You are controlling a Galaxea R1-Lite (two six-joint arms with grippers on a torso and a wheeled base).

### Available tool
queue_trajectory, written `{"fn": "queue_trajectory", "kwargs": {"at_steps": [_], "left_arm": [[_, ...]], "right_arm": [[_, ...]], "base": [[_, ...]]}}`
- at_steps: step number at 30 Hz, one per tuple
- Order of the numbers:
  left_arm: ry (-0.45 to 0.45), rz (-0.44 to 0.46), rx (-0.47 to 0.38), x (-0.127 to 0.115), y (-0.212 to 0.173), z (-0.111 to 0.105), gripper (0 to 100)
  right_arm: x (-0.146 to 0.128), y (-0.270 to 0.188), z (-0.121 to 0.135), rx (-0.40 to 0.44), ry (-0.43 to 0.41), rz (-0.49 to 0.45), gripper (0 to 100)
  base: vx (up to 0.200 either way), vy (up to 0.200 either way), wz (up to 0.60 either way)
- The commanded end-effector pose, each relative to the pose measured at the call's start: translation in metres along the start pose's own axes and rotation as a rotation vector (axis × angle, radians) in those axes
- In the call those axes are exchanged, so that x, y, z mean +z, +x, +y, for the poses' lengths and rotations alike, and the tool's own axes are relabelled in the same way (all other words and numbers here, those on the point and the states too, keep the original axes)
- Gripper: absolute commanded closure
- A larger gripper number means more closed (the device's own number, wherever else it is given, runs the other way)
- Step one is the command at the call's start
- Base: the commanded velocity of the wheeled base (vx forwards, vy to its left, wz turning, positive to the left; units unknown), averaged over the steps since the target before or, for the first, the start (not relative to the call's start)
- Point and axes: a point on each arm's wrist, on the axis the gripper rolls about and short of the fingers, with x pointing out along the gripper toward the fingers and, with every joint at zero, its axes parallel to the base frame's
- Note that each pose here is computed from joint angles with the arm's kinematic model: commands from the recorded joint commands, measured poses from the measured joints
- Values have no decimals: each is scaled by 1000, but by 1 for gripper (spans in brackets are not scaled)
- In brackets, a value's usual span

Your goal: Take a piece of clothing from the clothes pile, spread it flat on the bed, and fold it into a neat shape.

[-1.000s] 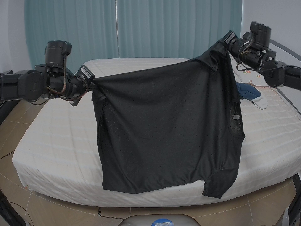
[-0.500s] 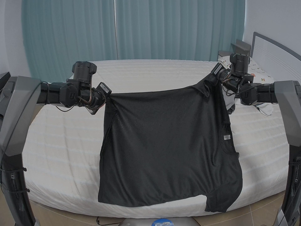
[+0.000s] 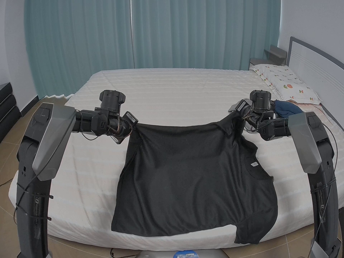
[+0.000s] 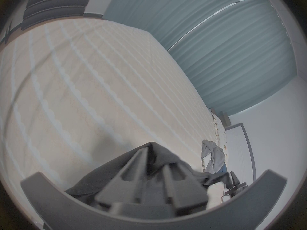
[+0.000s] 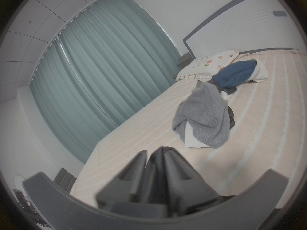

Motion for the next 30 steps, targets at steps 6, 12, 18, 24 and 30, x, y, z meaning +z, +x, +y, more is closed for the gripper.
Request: {"fn": "queue_trajectory", "kwargs": {"at_steps": [6, 12, 18, 24, 30], "left_arm": [[-36, 34, 77, -6, 16, 18, 0], [-59, 109, 148, 3, -18, 18, 0], [-65, 188, 119, -3, -53, 18, 0], [-62, 233, 91, -25, -82, 37, 0], [-46, 228, 42, -57, -108, 68, 0]], "right_arm": [[-32, 11, -36, -86, -17, 77, 0], [-4, -17, -46, -129, 48, 110, 0], [9, -57, -55, -131, 137, 222, 0], [9, -104, -67, -82, 197, 300, 0], [-3, -151, -88, -21, 206, 332, 0]], "base": [[0, 0, 0], [0, 0, 0], [0, 0, 0], [0, 0, 0], [0, 0, 0]]}}
